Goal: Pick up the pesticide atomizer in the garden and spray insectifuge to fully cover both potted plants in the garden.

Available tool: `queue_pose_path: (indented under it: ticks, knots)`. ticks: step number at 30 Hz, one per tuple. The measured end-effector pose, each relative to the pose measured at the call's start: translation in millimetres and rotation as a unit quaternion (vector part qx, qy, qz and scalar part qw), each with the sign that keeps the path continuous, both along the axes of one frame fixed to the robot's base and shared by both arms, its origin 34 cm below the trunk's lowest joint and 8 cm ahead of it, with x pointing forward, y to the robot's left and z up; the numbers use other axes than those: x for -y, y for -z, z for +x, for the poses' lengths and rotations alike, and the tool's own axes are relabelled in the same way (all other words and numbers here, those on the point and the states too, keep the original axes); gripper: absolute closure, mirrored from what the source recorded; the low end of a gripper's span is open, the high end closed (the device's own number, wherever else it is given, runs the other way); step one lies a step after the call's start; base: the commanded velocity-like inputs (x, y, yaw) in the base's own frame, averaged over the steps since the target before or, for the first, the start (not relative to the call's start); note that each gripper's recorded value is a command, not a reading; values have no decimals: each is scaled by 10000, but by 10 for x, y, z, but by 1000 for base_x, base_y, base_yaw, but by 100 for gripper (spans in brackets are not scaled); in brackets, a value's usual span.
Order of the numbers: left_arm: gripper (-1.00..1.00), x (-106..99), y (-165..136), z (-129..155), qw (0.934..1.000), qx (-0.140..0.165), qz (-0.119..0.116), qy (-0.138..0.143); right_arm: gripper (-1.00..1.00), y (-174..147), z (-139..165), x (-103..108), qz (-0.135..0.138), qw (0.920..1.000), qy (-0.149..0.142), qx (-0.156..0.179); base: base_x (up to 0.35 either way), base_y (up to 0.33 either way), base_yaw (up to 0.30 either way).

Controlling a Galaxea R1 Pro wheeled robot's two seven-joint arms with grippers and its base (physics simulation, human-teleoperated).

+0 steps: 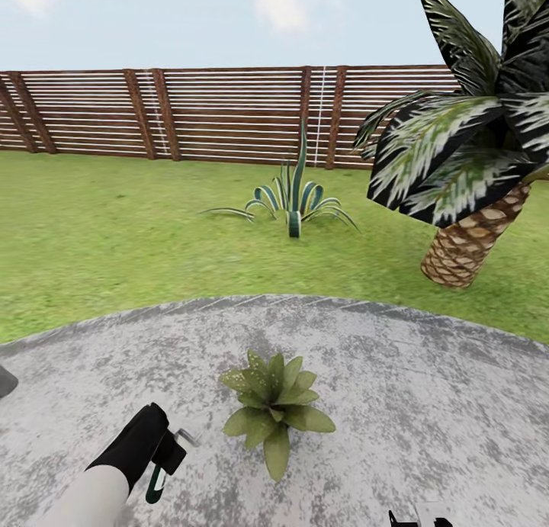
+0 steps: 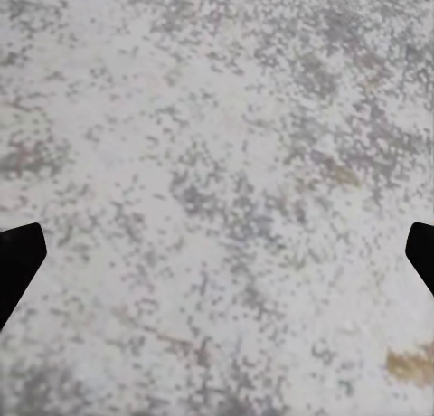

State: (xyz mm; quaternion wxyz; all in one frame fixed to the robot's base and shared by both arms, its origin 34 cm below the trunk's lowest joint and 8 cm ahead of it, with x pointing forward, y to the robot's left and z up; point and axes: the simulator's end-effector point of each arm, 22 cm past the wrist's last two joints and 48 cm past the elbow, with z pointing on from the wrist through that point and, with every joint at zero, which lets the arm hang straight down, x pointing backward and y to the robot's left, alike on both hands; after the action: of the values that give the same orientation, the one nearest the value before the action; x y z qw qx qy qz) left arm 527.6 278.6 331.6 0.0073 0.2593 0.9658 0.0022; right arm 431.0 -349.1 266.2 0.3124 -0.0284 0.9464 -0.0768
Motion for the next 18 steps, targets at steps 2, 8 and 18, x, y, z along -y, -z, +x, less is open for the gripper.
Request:
queue_pose_path:
  ticks: [2,8,18]
  knots:
    - [100,-15,21,-37,10000,-50,43,41,-100,0,0,0,0,10000,0,0,0,0,8]
    - [100,-102,35,-79,9993,-122,262,234,-100,0,0,0,0,10000,0,0,0,0,1]
    - [100,-33,37,-75,9993,-110,234,268,-100,-2,1,1,1,10000,4,3,126,-110,60]
